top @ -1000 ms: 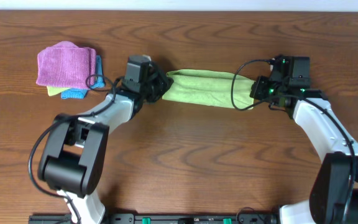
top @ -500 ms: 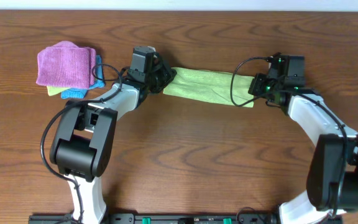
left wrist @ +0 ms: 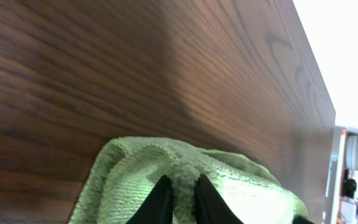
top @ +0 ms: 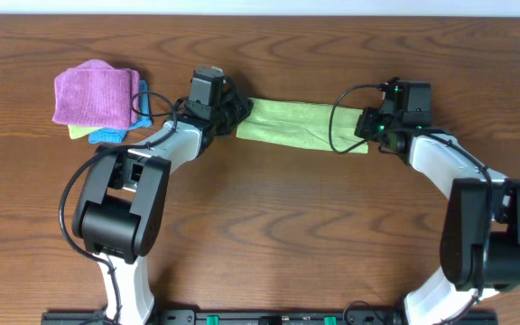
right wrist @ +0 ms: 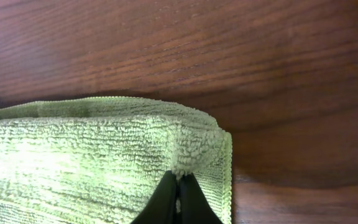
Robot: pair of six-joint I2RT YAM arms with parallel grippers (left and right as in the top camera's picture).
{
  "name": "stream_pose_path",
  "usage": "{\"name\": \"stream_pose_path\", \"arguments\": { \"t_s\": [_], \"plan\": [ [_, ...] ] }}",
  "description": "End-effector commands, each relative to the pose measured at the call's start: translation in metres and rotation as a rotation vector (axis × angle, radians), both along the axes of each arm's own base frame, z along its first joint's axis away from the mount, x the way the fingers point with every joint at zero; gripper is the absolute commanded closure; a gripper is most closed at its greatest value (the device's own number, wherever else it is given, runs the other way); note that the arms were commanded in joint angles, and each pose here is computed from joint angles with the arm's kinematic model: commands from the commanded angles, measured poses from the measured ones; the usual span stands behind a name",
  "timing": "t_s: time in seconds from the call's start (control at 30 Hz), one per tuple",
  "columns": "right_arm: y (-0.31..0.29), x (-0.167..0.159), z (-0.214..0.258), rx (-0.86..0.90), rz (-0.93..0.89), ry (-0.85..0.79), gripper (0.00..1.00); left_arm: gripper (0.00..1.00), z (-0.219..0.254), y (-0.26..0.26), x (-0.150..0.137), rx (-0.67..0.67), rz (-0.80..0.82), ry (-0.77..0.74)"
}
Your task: Fold the cloth
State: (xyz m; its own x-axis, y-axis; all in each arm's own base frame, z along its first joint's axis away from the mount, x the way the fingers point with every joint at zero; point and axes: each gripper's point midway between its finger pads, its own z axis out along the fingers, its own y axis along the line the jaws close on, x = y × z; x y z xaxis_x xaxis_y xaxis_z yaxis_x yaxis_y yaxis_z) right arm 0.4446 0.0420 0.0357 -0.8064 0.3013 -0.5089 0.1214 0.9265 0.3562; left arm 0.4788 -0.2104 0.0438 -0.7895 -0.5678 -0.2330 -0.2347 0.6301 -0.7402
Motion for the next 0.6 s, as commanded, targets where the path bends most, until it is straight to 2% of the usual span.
{"name": "stream_pose_path", "arguments": {
  "t_s": [0.0,0.1,0.13,0.23,0.33,0.57],
  "plan": [
    [0.001,0.001,-0.002,-0.016,-0.007,0.0,0.8,0.79,0.001,0.007,0.01,0.033,0.024,-0.028],
    [0.001,0.001,-0.002,-0.015,-0.007,-0.004,0.62,0.64,0.001,0.007,0.011,0.033,0.023,-0.028],
    [0.001,0.001,-0.002,-0.016,-0.007,-0.005,0.53,0.6,0.001,0.007,0.011,0.033,0.023,-0.028],
    [0.001,0.002,-0.001,-0.015,-0.008,-0.005,0.41,0.48,0.002,0.008,0.011,0.037,0.02,-0.034],
    [0.001,0.002,0.002,-0.015,-0.008,-0.005,0.37,0.44,0.007,0.006,0.012,0.018,-0.007,-0.05],
    [0.0,0.0,0.035,-0.014,-0.01,-0.028,0.36,0.41,0.032,-0.01,0.014,-0.036,-0.116,-0.075]
  ]
}}
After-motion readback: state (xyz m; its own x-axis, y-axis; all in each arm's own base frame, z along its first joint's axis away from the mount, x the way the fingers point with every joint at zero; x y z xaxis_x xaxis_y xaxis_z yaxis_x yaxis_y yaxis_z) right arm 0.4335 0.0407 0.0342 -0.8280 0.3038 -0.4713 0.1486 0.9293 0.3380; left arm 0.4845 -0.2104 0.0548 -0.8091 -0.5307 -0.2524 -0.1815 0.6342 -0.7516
